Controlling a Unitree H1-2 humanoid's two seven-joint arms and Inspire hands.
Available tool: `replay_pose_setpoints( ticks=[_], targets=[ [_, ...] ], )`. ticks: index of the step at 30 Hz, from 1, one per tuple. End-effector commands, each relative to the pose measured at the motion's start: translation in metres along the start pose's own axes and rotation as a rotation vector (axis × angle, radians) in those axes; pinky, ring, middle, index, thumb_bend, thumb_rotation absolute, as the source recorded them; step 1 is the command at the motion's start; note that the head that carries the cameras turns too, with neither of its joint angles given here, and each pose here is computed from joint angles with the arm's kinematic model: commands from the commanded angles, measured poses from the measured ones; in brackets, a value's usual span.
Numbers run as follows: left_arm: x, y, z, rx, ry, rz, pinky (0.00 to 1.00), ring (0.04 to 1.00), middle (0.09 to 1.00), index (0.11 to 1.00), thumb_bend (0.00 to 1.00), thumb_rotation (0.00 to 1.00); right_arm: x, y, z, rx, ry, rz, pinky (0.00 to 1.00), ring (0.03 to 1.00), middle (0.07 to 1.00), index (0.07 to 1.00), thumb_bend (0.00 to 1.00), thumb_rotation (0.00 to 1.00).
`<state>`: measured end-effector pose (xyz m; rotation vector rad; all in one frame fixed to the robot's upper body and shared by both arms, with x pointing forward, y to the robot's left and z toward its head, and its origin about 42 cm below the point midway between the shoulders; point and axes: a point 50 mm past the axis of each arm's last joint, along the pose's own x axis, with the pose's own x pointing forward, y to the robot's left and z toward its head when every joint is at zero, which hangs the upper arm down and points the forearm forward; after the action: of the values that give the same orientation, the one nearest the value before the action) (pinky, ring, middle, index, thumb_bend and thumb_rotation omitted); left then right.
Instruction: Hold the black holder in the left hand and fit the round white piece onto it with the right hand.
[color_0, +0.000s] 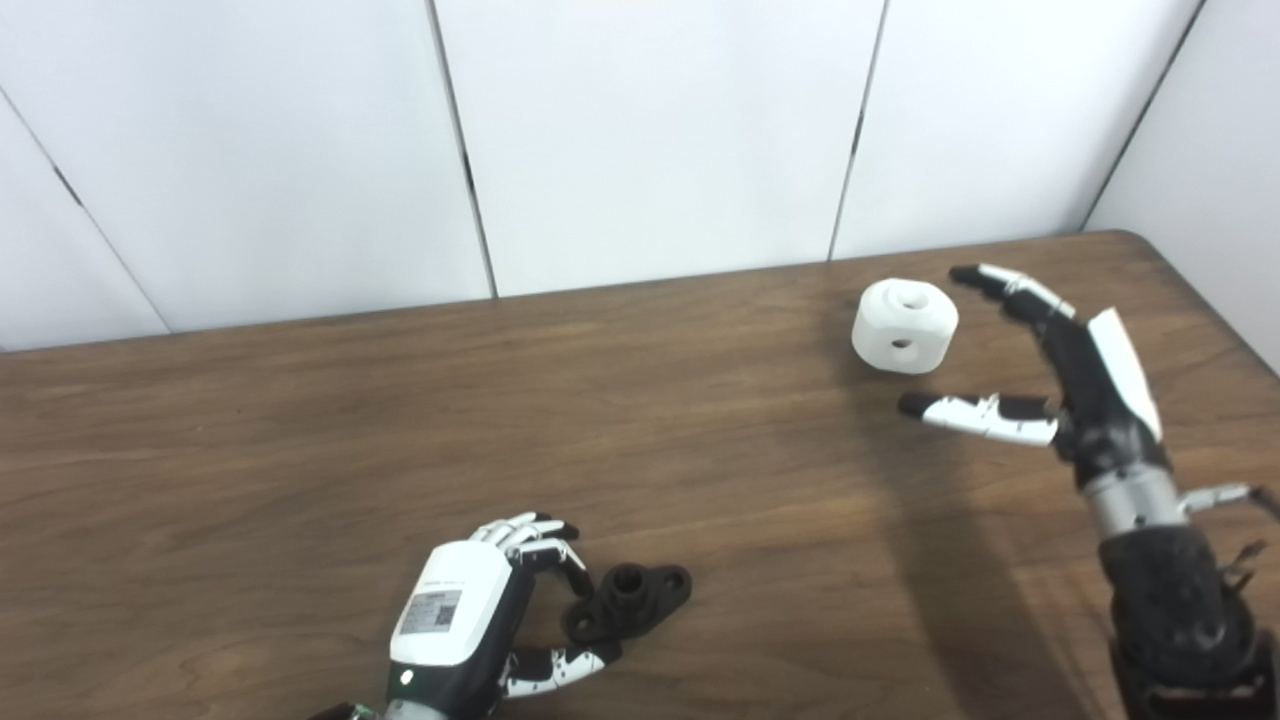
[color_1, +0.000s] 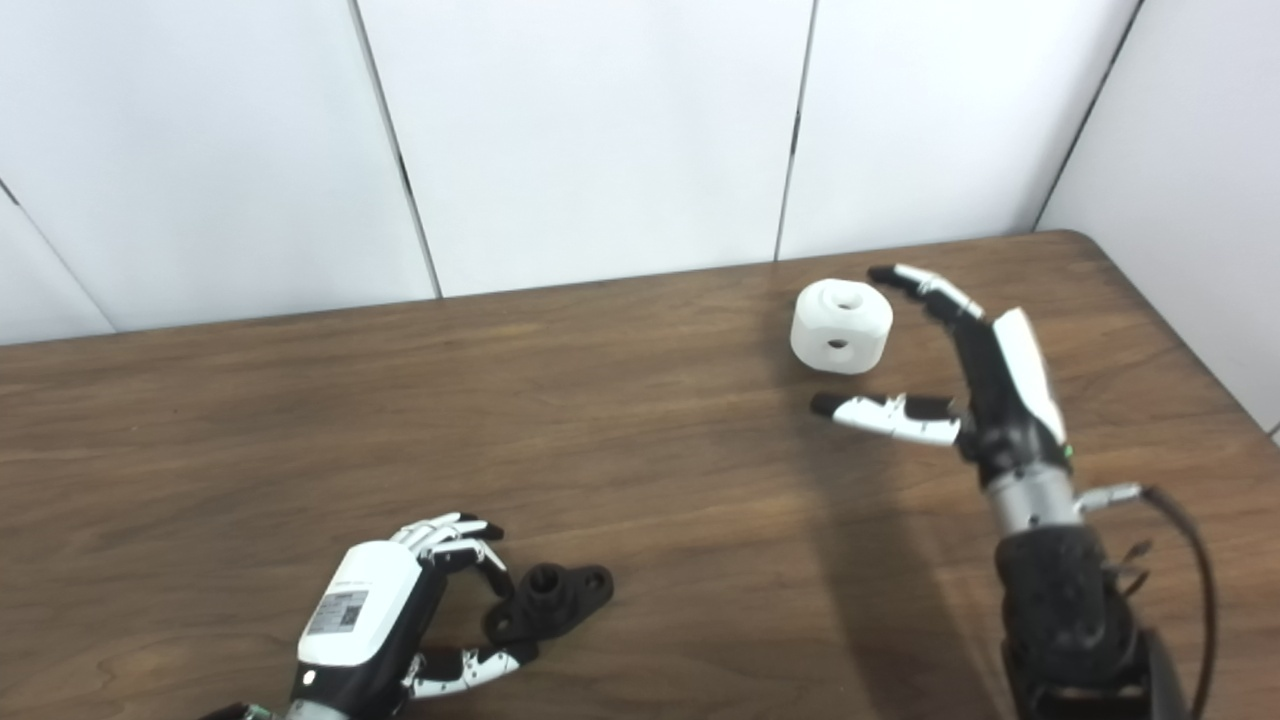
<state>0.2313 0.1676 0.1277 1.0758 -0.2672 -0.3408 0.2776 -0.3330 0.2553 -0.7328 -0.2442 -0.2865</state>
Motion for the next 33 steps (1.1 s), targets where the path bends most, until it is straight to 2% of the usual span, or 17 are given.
replay_pose_setpoints(
  ticks=[1,6,11,12,14,18,23,26,33],
  targets=[
    [-0.004,-0.005,-0.009,0.042,0.026,-0.038,0.84,0.844,0.778,0.489,0.52,0.05,0.018,-0.015,0.011,-0.073,-0.059,-0.041,0.89,0.89,0.852,0.774,0.86,0.28],
    [-0.004,-0.006,-0.01,0.051,0.028,-0.041,0.84,0.844,0.779,0.489,0.52,0.05,0.049,-0.029,0.02,-0.22,-0.078,-0.028,0.88,0.942,0.907,0.81,0.85,0.32],
    [-0.005,-0.005,-0.01,0.051,0.032,-0.045,0.84,0.849,0.783,0.489,0.52,0.05,0.085,-0.036,0.027,-0.295,-0.057,0.022,0.89,0.993,0.949,0.816,0.9,0.29],
    [-0.005,-0.005,-0.01,0.049,0.031,-0.044,0.84,0.848,0.781,0.489,0.52,0.05,0.093,-0.036,0.028,-0.308,-0.053,0.034,0.88,0.997,0.953,0.792,0.92,0.27],
    [-0.004,-0.005,-0.01,0.048,0.034,-0.047,0.84,0.848,0.782,0.489,0.52,0.05,0.107,-0.035,0.028,-0.373,-0.035,0.074,0.88,1.0,0.954,0.76,0.93,0.28],
    [-0.005,-0.005,-0.01,0.046,0.025,-0.04,0.84,0.84,0.775,0.489,0.52,0.05,0.124,-0.033,0.026,-0.466,-0.003,0.155,0.95,1.0,0.966,0.735,0.95,0.3],
    [-0.005,-0.005,-0.01,0.051,0.035,-0.05,0.84,0.849,0.782,0.489,0.52,0.05,0.146,-0.028,0.021,-0.568,0.067,0.327,0.99,1.0,0.998,0.737,0.99,0.34],
    [-0.005,-0.005,-0.01,0.047,0.034,-0.049,0.84,0.847,0.779,0.489,0.52,0.05,0.153,-0.026,0.021,-0.622,0.094,0.404,0.99,1.0,1.0,0.737,1.0,0.33],
    [-0.004,-0.005,-0.01,0.056,0.036,-0.057,0.85,0.847,0.776,0.489,0.52,0.05,0.166,-0.024,0.024,-0.671,0.135,0.464,1.0,1.0,1.0,0.748,1.0,0.33]
  ],
)
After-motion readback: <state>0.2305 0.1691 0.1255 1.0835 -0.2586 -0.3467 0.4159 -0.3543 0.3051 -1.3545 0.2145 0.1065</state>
